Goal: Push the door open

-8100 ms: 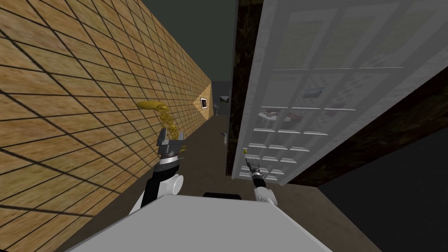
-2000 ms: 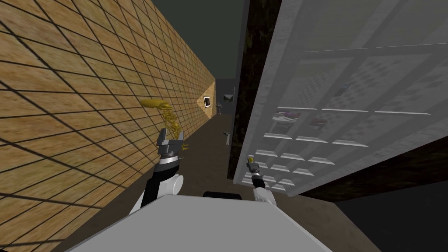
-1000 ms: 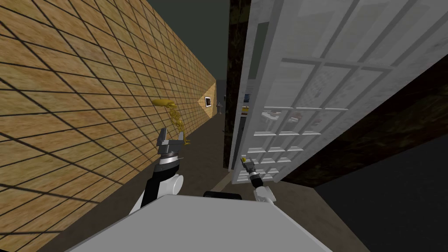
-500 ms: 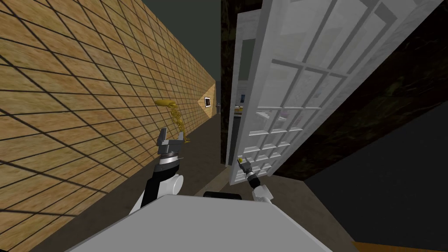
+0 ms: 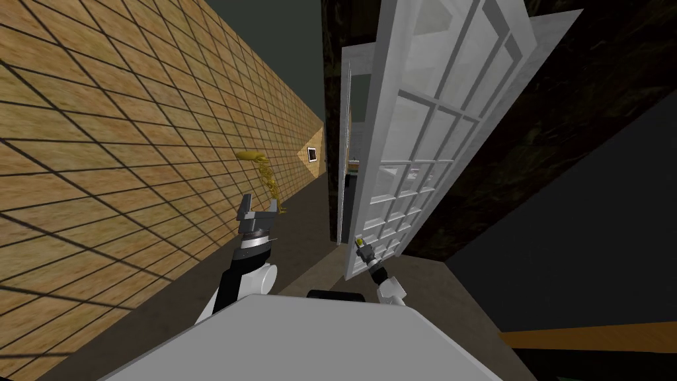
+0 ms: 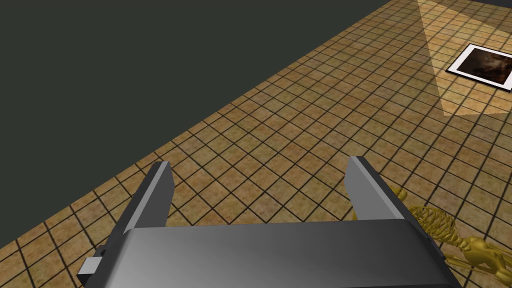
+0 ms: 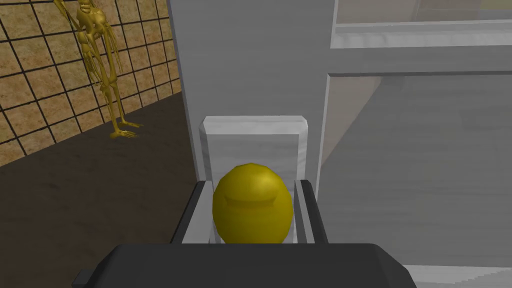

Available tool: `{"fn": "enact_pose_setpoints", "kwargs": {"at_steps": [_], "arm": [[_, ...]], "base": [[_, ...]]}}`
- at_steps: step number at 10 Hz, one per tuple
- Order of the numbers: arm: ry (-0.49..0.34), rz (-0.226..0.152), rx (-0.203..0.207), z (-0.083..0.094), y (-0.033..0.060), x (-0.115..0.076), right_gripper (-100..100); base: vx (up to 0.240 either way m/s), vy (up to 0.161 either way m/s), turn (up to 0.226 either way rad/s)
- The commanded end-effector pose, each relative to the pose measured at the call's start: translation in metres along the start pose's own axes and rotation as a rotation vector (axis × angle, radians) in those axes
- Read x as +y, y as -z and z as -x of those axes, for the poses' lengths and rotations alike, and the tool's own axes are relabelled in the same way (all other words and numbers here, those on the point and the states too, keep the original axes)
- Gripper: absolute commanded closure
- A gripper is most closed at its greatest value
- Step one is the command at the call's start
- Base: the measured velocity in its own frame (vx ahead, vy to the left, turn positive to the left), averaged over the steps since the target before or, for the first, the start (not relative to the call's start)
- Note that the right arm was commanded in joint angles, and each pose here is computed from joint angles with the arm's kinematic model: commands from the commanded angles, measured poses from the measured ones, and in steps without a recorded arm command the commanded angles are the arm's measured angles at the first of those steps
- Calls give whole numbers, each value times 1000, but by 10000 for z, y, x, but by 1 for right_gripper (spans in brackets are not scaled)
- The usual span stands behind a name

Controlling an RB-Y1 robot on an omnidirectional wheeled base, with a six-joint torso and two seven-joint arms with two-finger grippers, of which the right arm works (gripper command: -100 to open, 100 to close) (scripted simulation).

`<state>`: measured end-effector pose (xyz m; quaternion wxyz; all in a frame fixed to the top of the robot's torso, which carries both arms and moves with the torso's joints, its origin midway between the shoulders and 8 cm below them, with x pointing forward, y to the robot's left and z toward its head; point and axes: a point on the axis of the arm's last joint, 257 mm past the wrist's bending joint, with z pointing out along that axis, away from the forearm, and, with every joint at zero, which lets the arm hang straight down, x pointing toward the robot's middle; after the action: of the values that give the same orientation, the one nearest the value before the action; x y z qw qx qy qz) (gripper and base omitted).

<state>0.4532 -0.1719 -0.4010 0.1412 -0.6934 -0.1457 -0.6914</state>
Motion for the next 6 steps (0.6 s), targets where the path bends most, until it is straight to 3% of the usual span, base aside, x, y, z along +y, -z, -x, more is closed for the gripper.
{"fn": "enact_pose_setpoints", "kwargs": {"at_steps": [1,2,6], "arm": [[0,0,0,0,0,0,100],[14,-34,-9,16,39,-10,100],[22,-107,-9,9,51,-160,100]], "base": [[-99,-46,3],[-90,-119,52],[-144,-162,43]]}}
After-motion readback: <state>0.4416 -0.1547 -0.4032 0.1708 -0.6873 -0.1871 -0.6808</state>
